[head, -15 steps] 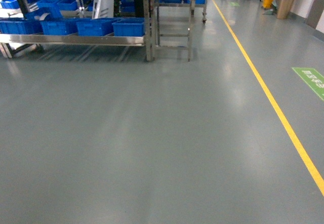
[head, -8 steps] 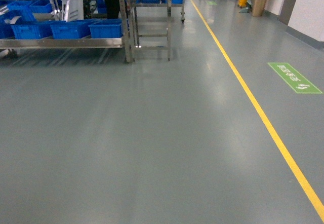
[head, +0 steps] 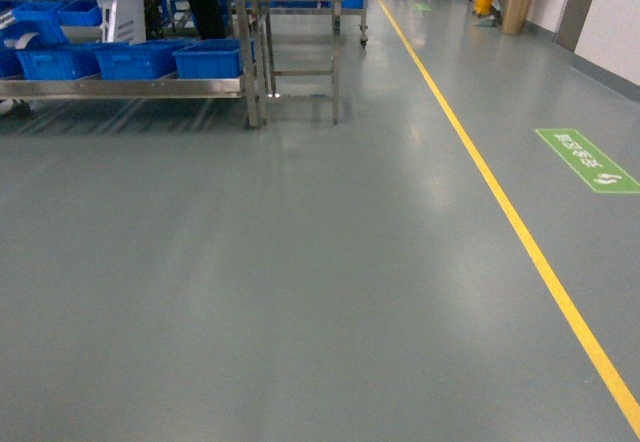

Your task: Sort blue parts and orange caps into right shelf containers

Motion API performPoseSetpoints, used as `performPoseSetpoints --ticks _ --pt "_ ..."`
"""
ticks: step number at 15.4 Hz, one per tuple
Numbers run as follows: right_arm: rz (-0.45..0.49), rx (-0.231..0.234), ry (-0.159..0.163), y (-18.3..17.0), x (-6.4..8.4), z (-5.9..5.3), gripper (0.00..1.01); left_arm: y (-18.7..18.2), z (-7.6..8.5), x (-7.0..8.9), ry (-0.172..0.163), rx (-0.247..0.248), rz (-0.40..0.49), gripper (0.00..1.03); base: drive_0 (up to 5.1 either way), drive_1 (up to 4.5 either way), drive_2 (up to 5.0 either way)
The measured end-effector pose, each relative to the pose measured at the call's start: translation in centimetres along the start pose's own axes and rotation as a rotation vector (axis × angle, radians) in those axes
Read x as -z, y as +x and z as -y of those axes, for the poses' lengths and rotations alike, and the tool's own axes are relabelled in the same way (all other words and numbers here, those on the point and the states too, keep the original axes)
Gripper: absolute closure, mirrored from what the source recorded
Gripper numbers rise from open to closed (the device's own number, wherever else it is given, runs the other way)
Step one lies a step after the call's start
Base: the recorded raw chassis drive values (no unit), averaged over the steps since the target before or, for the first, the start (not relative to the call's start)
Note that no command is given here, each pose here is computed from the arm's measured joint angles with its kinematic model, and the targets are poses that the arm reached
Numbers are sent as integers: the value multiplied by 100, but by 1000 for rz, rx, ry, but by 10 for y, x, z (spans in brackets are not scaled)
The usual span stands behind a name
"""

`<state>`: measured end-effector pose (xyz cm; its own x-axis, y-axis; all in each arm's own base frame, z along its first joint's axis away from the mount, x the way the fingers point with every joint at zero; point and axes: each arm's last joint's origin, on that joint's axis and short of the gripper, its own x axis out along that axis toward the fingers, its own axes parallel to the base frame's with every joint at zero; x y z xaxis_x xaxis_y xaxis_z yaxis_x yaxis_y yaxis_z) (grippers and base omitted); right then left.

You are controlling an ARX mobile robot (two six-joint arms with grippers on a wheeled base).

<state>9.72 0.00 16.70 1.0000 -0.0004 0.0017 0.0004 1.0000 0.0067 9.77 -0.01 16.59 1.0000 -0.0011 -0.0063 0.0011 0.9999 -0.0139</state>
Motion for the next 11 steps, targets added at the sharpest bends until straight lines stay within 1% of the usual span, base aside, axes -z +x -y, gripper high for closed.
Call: performPoseSetpoints --ticks 11 --pt "2 0 0 0 0 0 55 0 0 0 0 -2 2 60 25 455 -405"
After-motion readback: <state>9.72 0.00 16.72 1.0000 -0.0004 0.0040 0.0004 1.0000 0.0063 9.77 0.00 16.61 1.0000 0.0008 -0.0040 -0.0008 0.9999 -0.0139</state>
